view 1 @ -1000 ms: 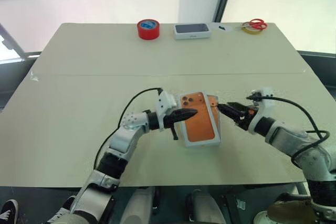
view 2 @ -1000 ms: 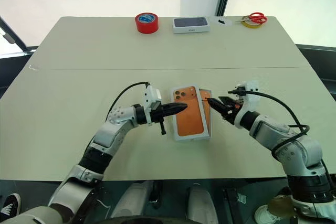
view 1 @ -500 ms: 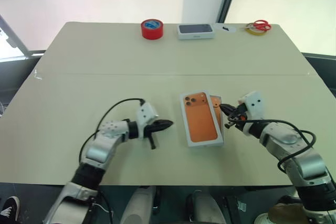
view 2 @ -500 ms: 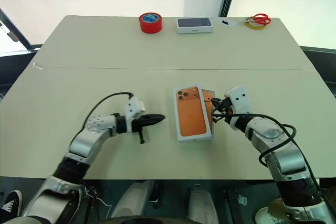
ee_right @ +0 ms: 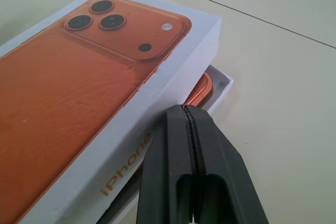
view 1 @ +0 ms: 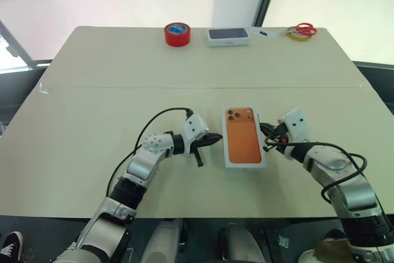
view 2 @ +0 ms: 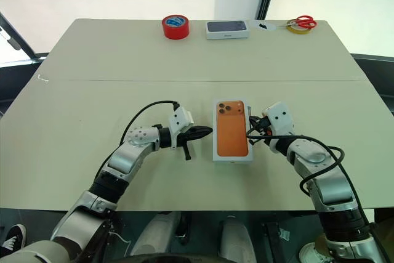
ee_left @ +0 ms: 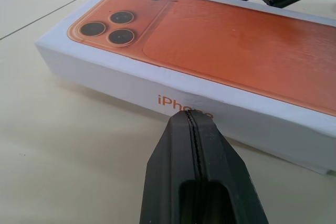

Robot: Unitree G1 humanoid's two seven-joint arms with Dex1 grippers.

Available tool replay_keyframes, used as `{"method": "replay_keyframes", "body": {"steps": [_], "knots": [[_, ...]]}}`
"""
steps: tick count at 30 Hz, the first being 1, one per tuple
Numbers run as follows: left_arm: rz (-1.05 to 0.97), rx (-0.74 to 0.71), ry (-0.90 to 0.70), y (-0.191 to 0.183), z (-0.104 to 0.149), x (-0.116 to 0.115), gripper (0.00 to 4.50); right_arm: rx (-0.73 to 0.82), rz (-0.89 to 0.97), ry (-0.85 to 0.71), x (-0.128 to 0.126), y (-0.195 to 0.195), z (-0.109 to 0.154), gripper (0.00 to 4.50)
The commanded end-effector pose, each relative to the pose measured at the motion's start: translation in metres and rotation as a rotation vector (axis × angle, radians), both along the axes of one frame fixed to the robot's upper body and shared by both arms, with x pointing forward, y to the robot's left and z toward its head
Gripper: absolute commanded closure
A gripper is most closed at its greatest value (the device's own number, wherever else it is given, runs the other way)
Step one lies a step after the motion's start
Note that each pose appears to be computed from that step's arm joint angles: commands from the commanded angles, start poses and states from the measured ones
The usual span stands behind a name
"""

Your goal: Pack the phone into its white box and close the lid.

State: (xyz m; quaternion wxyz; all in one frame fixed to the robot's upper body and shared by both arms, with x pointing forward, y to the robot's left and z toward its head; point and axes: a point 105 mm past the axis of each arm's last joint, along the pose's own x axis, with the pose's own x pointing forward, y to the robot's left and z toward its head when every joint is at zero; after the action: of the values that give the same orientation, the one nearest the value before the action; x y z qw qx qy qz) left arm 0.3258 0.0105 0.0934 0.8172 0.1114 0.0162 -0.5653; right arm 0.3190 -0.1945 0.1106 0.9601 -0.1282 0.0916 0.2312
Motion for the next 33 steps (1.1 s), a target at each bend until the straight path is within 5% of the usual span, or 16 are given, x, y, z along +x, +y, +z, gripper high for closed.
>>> {"method": "replay_keyframes", "body": {"steps": [1, 33], "knots": [[-0.001, -0.05, -0.041, -0.011, 0.018, 0.005, 4.5, -0.005, -0.011, -0.039, 0.001, -0.001, 0.007, 4.48], [0.128, -0.093, -0.047, -0.012, 0.02, 0.03, 4.5, -0.066, -0.051, -0.031, 0.004, -0.002, 0.004, 4.48]]}}
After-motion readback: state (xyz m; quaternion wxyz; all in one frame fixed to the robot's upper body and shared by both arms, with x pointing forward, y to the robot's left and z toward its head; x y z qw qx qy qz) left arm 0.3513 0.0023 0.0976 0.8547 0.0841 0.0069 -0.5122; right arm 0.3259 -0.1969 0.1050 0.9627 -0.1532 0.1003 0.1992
